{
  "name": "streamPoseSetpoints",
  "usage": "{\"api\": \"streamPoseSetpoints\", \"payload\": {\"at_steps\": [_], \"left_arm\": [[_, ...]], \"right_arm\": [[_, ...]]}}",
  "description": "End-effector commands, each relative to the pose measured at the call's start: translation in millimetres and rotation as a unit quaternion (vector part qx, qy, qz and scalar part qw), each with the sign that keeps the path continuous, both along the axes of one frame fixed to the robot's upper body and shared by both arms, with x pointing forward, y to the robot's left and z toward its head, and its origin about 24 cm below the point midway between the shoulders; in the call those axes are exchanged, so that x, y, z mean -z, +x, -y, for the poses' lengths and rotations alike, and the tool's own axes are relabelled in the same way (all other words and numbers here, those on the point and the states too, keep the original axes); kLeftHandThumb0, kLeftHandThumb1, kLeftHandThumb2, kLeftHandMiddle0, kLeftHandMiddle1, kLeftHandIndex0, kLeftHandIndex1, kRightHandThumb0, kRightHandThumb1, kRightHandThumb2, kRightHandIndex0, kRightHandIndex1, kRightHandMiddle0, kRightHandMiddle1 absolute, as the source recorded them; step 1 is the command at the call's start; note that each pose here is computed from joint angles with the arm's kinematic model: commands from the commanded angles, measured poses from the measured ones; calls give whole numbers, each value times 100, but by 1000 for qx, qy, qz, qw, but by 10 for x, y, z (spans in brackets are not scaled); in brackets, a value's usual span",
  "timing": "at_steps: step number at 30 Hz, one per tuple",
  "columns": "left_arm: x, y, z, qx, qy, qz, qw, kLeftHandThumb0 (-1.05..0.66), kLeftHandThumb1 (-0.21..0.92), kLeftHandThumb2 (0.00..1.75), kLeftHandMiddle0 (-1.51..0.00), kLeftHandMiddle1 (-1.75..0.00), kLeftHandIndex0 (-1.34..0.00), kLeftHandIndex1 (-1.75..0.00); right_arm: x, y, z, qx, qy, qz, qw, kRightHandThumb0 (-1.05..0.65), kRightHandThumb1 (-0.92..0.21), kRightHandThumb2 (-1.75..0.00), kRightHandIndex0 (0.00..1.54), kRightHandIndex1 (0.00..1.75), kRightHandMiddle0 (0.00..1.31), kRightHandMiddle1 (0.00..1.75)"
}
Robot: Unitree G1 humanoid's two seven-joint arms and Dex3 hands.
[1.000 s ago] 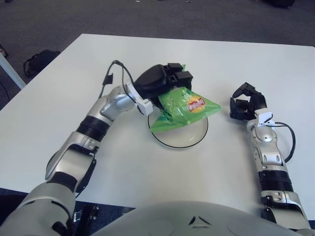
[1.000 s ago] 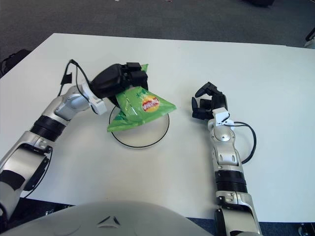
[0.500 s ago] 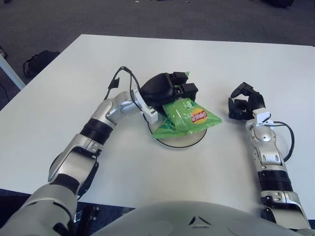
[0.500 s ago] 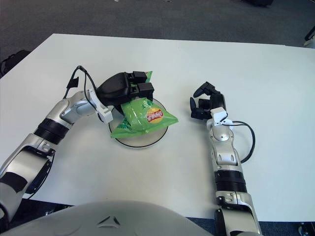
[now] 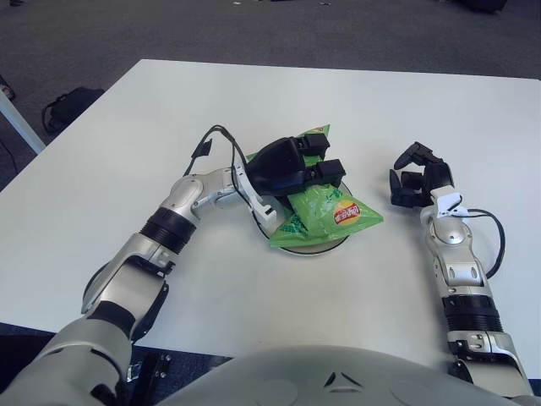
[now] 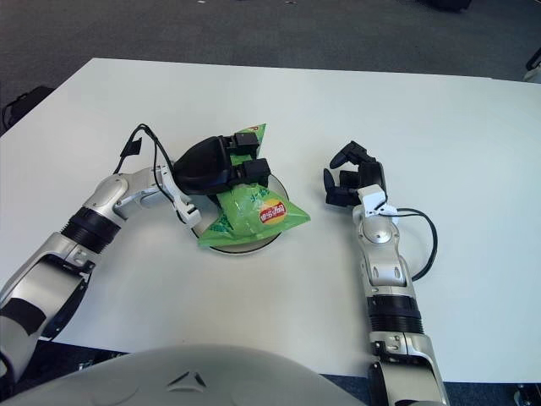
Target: Put the snack into the plate.
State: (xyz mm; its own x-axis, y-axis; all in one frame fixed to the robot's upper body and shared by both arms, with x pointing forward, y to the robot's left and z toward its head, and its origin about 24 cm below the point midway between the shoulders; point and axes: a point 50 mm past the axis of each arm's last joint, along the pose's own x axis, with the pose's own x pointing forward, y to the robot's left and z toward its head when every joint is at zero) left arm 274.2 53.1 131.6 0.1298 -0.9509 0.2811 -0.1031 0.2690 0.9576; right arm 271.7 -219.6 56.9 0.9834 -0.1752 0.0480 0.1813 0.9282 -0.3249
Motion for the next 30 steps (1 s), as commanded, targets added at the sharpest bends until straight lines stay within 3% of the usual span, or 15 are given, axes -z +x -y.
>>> {"api": "streamPoseSetpoints", "payload": {"at_steps": [1, 3, 6, 9, 13, 17, 20, 24, 30], "left_arm": [[98, 18, -65, 17, 85, -42, 995, -25, 67, 83, -19, -131, -12, -142], [125, 25, -63, 21, 98, -76, 992, -41, 68, 81, -11, -98, -5, -116], [168, 28, -74, 25, 112, -109, 987, -52, 73, 75, -7, -72, -1, -87], [143, 35, -88, 26, 119, -102, 987, -60, 82, 66, -5, -54, 0, -67], [39, 50, -128, 26, 119, -88, 989, -68, 89, 58, -3, -40, 0, -56], [-199, 62, -137, 30, 118, -69, 990, -79, 91, 59, -1, -27, 0, -43], [-188, 54, -137, 31, 121, -76, 989, -89, 92, 56, 0, -13, 0, -25], [-197, 54, -134, 38, 120, -107, 986, -98, 92, 47, 0, -3, 0, -6], [-209, 89, -117, 51, 131, -178, 974, -104, 92, 31, 0, 0, 0, -1]], "right_arm": [[418, -193, -70, 3, 17, -98, 995, -50, -28, -136, 133, 175, 65, 175], [419, -193, -69, 2, 17, -99, 995, -50, -28, -136, 133, 175, 65, 175], [425, -195, -57, 0, 16, -102, 995, -50, -27, -137, 133, 175, 65, 175], [434, -192, -48, -1, 14, -107, 994, -50, -27, -137, 133, 175, 65, 175], [438, -191, -46, -1, 15, -108, 994, -50, -28, -137, 133, 175, 65, 175], [442, -190, -48, -1, 11, -106, 994, -50, -28, -137, 134, 175, 65, 175], [443, -188, -52, -2, 7, -105, 994, -50, -26, -138, 134, 175, 66, 175], [447, -187, -64, -2, 10, -101, 995, -51, -24, -141, 134, 175, 68, 175], [454, -184, -75, -1, 17, -99, 995, -52, -22, -143, 133, 175, 69, 175]]}}
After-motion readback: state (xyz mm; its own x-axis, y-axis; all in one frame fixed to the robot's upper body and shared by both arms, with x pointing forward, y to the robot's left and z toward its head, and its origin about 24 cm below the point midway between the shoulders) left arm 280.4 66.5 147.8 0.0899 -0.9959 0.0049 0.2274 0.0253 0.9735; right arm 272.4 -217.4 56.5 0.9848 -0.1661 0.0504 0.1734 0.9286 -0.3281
